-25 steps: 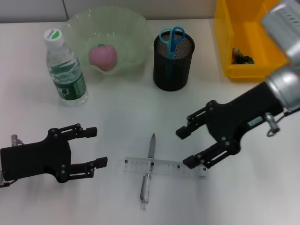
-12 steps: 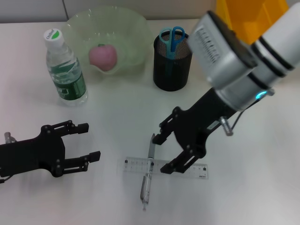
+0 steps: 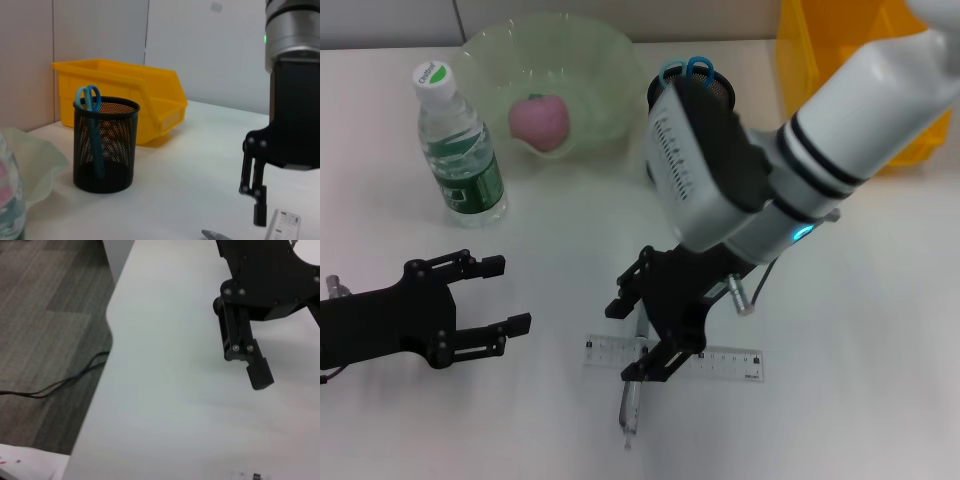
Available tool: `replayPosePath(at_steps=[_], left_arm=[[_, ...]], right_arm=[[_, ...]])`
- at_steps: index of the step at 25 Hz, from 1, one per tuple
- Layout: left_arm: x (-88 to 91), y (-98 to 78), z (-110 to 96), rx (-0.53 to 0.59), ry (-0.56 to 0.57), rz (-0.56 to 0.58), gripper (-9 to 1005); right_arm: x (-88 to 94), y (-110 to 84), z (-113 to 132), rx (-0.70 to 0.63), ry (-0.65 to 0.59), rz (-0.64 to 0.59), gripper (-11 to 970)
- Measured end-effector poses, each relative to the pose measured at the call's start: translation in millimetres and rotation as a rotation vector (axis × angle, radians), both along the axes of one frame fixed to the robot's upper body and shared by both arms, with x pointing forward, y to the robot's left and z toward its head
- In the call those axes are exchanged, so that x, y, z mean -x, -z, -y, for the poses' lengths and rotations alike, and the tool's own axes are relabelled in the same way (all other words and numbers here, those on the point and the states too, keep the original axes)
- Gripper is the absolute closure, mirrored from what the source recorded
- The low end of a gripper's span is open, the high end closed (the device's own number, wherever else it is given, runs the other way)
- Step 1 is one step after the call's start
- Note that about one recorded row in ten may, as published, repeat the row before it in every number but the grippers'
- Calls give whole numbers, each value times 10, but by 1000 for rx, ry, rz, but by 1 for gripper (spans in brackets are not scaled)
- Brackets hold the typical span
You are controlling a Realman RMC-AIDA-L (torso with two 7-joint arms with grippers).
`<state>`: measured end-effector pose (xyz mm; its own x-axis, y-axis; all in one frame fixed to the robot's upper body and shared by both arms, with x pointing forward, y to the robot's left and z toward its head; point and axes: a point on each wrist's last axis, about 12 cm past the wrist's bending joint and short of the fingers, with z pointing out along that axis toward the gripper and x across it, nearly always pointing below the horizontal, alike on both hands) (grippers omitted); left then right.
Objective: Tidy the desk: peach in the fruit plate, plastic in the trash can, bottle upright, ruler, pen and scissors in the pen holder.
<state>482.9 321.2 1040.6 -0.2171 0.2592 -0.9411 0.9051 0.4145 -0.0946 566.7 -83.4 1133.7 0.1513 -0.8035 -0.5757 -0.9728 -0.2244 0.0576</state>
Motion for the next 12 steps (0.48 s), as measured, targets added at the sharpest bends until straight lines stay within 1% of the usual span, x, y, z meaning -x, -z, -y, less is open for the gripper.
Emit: replayPosePath(at_steps=[1, 5, 6, 12], left_arm=[[1, 0, -2, 1, -2, 0, 198], [1, 1, 2, 3, -4, 0, 198], [1, 1, 2, 3, -4, 0, 198], [7, 7, 9, 9, -7, -9, 198]], right_arm=[[25, 44, -55, 10, -1, 15, 247], [48, 108, -113, 27, 2, 42, 247], [68, 154, -152, 42, 4, 57, 248], [106, 210, -230, 57, 1, 90, 257]])
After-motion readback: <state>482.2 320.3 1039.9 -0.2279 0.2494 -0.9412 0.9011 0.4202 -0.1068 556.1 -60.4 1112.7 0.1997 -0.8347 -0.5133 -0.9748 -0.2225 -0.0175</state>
